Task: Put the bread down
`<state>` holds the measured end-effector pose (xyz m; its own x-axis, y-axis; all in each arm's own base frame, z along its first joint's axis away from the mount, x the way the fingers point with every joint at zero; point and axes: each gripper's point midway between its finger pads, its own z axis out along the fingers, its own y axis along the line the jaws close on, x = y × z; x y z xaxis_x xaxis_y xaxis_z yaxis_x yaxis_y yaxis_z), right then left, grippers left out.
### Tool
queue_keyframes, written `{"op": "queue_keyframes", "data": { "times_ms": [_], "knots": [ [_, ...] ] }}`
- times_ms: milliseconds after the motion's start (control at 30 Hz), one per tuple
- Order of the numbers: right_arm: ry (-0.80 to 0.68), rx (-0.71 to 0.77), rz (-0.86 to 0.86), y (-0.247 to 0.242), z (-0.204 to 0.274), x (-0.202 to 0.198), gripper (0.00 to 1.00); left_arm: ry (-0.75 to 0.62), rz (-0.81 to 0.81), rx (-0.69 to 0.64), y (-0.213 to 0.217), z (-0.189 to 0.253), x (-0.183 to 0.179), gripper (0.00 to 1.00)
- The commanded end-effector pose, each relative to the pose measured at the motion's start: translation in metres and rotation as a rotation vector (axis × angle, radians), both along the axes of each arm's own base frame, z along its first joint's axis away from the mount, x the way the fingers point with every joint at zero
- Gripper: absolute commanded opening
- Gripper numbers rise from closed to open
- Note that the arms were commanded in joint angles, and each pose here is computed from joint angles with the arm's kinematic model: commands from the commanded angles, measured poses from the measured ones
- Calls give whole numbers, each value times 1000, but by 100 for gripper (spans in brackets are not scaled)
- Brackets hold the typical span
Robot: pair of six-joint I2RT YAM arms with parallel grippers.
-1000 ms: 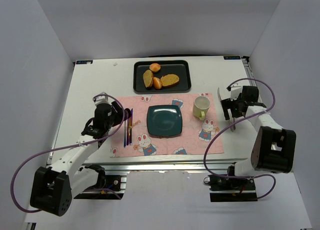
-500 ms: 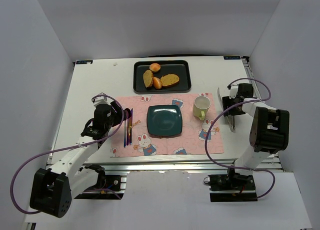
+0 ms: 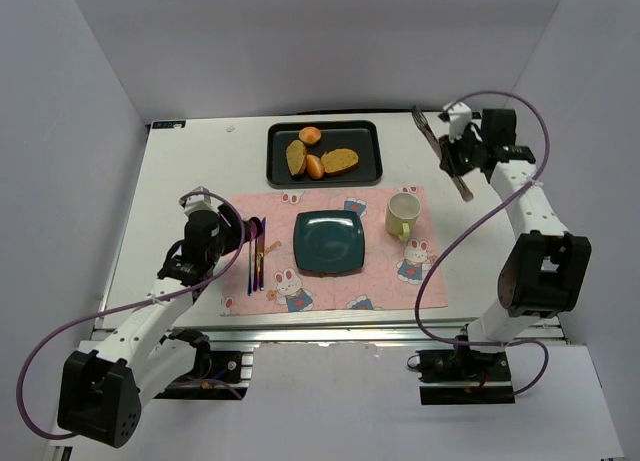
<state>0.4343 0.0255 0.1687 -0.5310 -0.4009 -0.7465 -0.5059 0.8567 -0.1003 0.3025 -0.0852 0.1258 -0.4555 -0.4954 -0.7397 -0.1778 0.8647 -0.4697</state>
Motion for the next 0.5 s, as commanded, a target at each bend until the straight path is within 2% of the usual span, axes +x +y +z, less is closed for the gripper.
{"op": "queue_keyframes", "data": {
  "times_ms": [0, 133, 467],
  "knots": [
    [-145, -84, 363, 84, 62, 10, 34, -37, 23, -15, 3, 19, 5, 68],
    [-197, -258, 563, 137, 56, 20, 40, -39, 33, -5, 7, 26, 0, 68],
    [-254, -539, 657, 148, 47, 55, 43, -38, 49, -12, 10, 24, -6, 69]
  ]
}}
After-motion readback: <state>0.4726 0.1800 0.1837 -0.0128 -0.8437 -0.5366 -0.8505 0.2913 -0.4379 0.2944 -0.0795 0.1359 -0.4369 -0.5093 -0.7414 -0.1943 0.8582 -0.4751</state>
